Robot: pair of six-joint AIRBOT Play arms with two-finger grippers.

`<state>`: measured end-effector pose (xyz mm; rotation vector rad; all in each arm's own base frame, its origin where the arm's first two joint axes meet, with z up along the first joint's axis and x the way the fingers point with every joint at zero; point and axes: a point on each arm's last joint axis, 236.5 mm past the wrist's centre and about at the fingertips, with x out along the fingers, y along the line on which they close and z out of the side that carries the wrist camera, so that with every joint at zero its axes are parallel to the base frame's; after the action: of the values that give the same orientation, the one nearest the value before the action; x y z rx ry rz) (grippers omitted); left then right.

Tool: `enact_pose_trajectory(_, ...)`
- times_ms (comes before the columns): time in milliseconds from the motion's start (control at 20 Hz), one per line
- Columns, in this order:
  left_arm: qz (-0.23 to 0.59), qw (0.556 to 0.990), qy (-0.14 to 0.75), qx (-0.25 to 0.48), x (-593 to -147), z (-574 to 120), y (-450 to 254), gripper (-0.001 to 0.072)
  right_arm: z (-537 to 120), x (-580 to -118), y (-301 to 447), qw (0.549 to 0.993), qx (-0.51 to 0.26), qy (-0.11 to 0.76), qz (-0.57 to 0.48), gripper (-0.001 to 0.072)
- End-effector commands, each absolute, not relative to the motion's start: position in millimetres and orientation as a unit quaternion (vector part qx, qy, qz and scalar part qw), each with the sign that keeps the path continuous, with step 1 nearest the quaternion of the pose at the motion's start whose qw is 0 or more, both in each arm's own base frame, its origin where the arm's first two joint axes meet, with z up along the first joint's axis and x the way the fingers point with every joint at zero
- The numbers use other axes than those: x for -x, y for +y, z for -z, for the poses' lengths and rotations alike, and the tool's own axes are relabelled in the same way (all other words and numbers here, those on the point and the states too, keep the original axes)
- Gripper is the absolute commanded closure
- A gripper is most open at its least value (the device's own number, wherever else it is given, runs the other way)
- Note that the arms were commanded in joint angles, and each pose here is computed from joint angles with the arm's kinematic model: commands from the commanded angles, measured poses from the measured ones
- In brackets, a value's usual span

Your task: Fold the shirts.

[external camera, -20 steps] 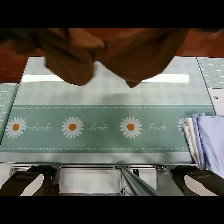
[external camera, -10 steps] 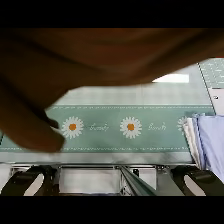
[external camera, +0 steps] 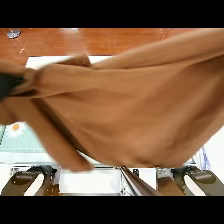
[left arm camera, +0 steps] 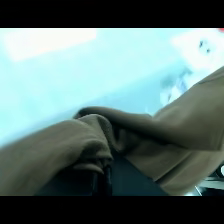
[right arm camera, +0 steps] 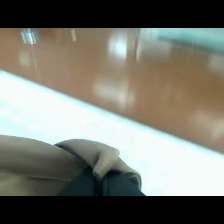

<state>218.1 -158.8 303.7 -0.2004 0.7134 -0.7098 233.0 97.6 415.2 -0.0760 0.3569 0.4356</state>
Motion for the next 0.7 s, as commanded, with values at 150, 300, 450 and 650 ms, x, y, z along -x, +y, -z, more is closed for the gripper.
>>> enact_pose_trajectory(150,0.245,0.835,0.451,0.200,-335,-120,-148,0.0687,-246,-369,80,0.907,0.026,0.392,-0.151,0.0686)
enact_pose_trajectory(300,0.221,0.831,0.457,0.226,-389,-76,-152,0.0687,-176,-443,86,0.893,-0.008,0.429,-0.133,0.0686)
enact_pose_trajectory(450,0.197,0.827,0.454,0.264,-436,-49,-153,0.0687,-109,-503,88,0.888,-0.050,0.444,-0.104,0.0686)
enact_pose_trajectory(650,0.200,0.805,0.472,0.299,-464,-27,-167,0.0687,-32,-536,99,0.854,-0.142,0.493,-0.089,0.0685)
